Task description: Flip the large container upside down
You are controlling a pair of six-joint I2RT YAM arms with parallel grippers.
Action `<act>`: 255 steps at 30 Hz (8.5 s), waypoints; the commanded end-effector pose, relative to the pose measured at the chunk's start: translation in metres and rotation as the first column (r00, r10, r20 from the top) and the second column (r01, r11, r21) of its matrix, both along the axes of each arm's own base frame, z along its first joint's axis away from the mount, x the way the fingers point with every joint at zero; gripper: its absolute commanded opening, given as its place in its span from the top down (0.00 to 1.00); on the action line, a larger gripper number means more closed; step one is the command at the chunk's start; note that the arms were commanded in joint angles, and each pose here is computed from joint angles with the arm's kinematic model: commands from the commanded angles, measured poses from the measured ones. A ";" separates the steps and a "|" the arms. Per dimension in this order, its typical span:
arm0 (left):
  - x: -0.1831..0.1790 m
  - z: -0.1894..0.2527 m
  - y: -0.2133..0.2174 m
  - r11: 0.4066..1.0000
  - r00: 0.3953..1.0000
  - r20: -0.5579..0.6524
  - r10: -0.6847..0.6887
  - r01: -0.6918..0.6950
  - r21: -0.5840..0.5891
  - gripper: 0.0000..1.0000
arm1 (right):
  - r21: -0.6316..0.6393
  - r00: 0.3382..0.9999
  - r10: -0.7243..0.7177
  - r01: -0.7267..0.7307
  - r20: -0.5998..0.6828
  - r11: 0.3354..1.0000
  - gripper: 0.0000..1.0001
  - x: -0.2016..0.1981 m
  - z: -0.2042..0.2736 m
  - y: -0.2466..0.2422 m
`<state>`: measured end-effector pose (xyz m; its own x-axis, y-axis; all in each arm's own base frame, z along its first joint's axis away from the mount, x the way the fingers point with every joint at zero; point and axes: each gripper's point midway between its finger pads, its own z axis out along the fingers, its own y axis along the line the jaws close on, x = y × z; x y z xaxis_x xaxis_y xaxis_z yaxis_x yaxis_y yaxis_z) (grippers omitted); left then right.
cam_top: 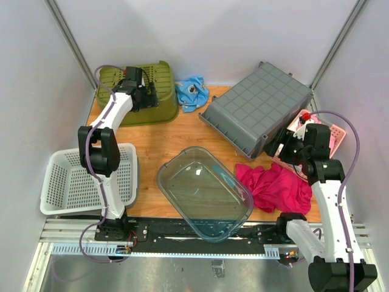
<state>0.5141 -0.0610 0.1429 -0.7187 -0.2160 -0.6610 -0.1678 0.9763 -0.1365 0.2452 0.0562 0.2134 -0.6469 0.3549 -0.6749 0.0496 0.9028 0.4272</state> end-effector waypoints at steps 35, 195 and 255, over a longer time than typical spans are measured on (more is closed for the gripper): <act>-0.257 -0.051 -0.152 0.760 0.716 -0.257 -0.649 0.592 -0.269 0.07 | -0.346 0.950 0.255 -0.304 -0.183 0.888 0.27 -0.040 -0.061 0.073; -0.194 0.305 0.086 0.932 0.736 0.582 0.346 -0.195 -0.307 0.01 | 0.888 0.885 0.170 -0.451 0.433 0.086 0.99 0.012 0.219 0.324; -0.292 -0.006 -0.079 0.934 0.948 -0.127 -0.292 0.253 -0.254 0.01 | 0.137 0.739 0.613 -0.601 -0.281 0.787 0.15 -0.130 -0.103 0.162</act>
<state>0.2258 -0.1301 0.1584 -0.8347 -0.1287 -0.5355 0.0631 0.9436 -0.3250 0.1262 0.2090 0.1197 -0.8954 -0.0707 -0.4396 -0.3068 0.8136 0.4939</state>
